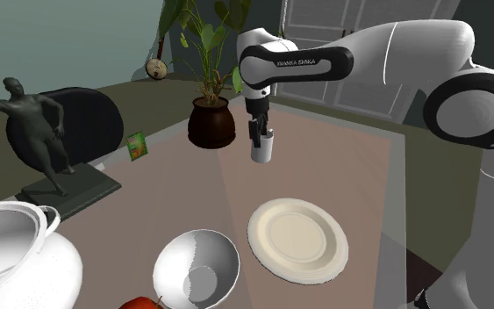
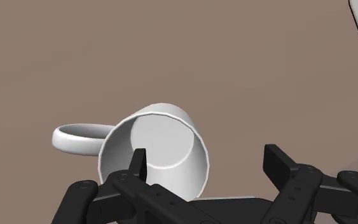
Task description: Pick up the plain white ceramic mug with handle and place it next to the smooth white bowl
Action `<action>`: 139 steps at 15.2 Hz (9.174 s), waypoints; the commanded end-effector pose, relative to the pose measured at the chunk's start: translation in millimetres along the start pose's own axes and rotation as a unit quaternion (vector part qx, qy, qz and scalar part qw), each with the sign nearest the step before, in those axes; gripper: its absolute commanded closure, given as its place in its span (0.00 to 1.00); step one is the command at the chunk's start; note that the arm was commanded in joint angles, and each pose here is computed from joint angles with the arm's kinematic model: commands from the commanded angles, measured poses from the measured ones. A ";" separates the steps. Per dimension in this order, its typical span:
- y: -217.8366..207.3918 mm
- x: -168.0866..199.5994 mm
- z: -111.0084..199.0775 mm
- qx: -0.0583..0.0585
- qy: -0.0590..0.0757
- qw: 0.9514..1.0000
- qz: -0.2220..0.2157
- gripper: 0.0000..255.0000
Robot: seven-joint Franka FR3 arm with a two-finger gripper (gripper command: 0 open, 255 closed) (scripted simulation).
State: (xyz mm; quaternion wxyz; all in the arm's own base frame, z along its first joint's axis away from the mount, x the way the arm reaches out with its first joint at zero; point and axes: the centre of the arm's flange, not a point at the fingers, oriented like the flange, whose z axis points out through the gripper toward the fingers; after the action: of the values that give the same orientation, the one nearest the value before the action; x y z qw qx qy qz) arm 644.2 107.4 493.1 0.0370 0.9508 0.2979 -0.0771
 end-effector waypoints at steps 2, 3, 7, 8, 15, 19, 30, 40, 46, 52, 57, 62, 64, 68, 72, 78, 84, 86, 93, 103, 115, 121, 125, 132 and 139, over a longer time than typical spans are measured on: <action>1.1 1.5 14.9 0.000 0.000 1.000 0.000 0.00; 1.1 1.5 20.2 0.000 0.000 1.000 0.000 0.00; 1.1 1.5 23.2 0.000 0.000 1.000 0.000 0.00; 1.1 1.5 23.2 0.000 0.000 1.000 0.000 0.00; 1.1 1.5 23.1 0.000 0.000 1.000 0.000 1.00; 1.1 1.5 23.1 0.000 0.000 1.000 0.000 1.00; 2.3 -6.6 -23.6 0.000 0.000 1.000 0.000 1.00; 3.6 -15.5 -75.6 0.000 0.000 1.000 0.000 1.00; 4.3 -20.8 -106.9 0.000 0.000 1.000 0.000 1.00; -48.1 -25.7 -116.3 0.000 0.000 1.000 0.000 1.00; -114.0 -30.0 -117.3 0.000 0.000 1.000 0.000 1.00; -179.8 -34.2 -118.3 0.000 0.000 1.000 0.000 1.00; -206.2 -35.9 -118.6 0.000 0.000 1.000 0.000 1.00; -258.8 -39.3 -119.4 0.000 0.000 1.000 0.000 1.00; -311.5 -42.7 -120.2 0.000 0.000 1.000 0.000 1.00; -390.5 -47.8 -121.4 0.000 0.000 1.000 0.000 1.00; -469.6 -52.9 -122.5 0.000 0.000 1.000 0.000 1.00; -495.9 -54.6 -122.9 0.000 0.000 1.000 0.000 1.00; -588.1 -60.6 -124.2 0.000 0.000 1.000 0.000 1.00; -660.7 -61.7 -104.5 0.000 0.000 1.000 0.000 1.00; -662.3 -51.0 -42.1 0.000 0.000 1.000 0.000 1.00; -663.0 -45.7 -10.9 0.000 0.000 1.000 0.000 1.00; -663.3 -43.4 2.2 0.000 0.000 1.000 0.000 1.00; -663.4 -43.4 2.2 0.000 0.000 1.000 0.000 0.00; -663.4 -43.4 -24.2 0.000 0.000 1.000 0.000 0.00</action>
State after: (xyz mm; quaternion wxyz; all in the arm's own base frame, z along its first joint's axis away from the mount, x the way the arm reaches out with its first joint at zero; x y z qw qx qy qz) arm 231.6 628.9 497.3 0.0367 0.9507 0.2984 -0.0766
